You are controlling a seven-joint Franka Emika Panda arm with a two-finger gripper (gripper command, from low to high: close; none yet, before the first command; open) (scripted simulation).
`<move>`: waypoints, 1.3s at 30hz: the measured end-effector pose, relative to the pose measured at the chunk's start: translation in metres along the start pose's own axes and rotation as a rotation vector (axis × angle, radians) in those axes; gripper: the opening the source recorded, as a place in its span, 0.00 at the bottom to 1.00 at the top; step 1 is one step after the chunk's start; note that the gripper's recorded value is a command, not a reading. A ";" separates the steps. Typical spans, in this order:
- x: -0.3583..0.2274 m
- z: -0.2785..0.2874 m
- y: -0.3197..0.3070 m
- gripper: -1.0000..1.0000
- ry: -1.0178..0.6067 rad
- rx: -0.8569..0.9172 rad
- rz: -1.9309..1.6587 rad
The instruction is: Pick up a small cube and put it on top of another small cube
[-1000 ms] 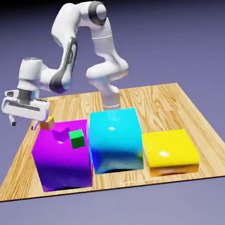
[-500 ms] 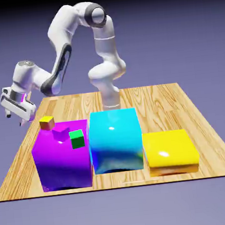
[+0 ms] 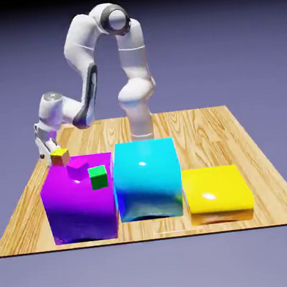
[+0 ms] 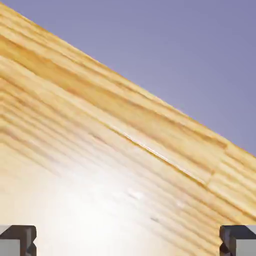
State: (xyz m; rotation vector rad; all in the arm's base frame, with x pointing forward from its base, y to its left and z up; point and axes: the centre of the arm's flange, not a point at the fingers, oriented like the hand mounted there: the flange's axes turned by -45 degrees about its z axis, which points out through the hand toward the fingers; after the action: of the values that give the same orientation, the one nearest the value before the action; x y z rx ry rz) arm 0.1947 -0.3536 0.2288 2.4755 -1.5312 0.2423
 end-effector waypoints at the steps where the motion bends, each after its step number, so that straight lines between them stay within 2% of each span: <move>1: -0.010 0.005 -0.004 0.50 -0.015 0.012 0.023; 5: -0.053 0.023 -0.025 0.50 -0.085 0.082 0.085; 26: -0.062 0.088 -0.031 0.50 -0.089 0.085 0.085; 27: -0.063 0.092 -0.030 0.00 -0.086 0.084 0.086; 39: -0.054 0.052 -0.034 0.00 -0.102 0.094 0.083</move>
State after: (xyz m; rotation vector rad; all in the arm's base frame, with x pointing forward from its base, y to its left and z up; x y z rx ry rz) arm 0.2027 -0.3066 0.1617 2.5344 -1.7036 0.2085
